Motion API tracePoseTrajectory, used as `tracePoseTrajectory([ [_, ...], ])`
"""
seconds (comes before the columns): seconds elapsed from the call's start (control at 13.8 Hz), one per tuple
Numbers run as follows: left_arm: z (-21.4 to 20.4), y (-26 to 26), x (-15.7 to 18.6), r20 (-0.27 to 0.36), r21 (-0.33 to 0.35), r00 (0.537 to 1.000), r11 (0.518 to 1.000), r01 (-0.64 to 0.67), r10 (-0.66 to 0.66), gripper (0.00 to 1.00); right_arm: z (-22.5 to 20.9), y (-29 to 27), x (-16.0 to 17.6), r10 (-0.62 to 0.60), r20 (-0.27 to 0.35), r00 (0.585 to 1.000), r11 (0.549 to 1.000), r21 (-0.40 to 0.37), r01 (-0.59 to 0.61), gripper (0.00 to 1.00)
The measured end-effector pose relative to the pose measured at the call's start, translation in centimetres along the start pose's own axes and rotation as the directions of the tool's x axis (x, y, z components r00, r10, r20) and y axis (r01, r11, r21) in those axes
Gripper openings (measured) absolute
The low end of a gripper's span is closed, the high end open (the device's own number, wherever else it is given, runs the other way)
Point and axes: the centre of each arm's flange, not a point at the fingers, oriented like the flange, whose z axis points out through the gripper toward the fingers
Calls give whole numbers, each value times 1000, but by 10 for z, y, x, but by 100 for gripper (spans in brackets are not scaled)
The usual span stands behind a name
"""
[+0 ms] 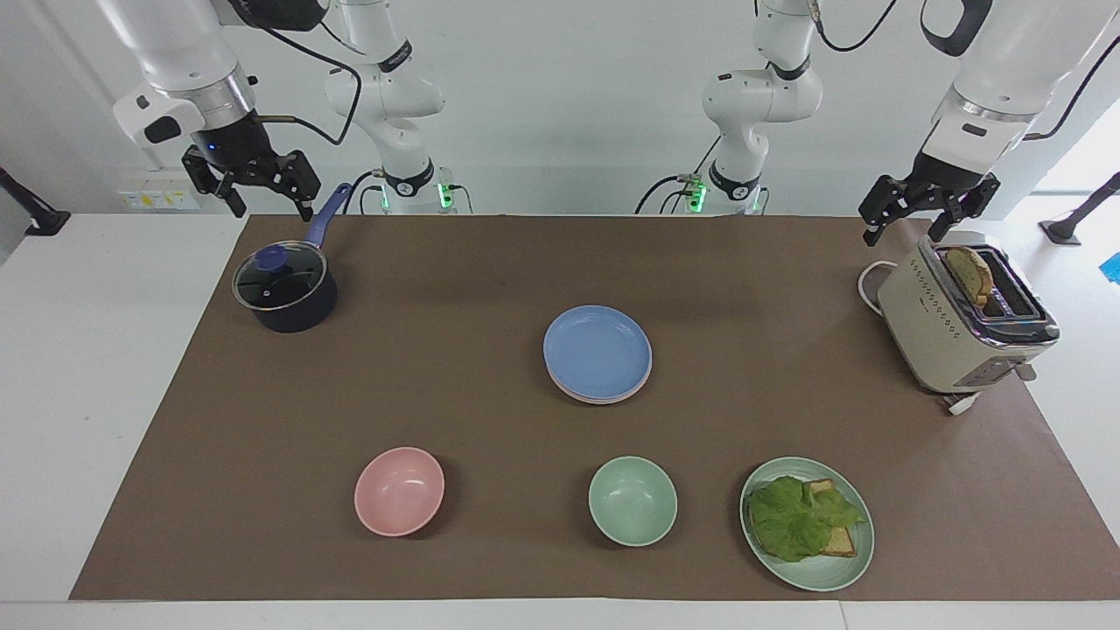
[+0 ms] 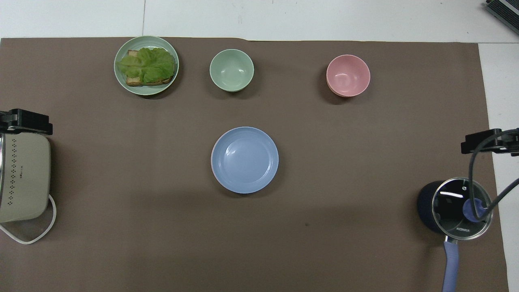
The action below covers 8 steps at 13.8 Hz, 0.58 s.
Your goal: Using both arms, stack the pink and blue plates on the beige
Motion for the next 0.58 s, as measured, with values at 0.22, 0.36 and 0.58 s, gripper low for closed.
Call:
tracePoseTrajectory([
  [0.22, 0, 0, 0, 0, 0, 1000, 1000, 0, 0, 100, 0, 2, 0, 4, 0, 1000, 1000, 0, -4, 100],
  [0.36, 0, 0, 0, 0, 0, 1000, 1000, 0, 0, 100, 0, 2, 0, 4, 0, 1000, 1000, 0, -4, 100],
  [0.58, 0, 0, 0, 0, 0, 1000, 1000, 0, 0, 100, 0, 2, 0, 4, 0, 1000, 1000, 0, -4, 100],
])
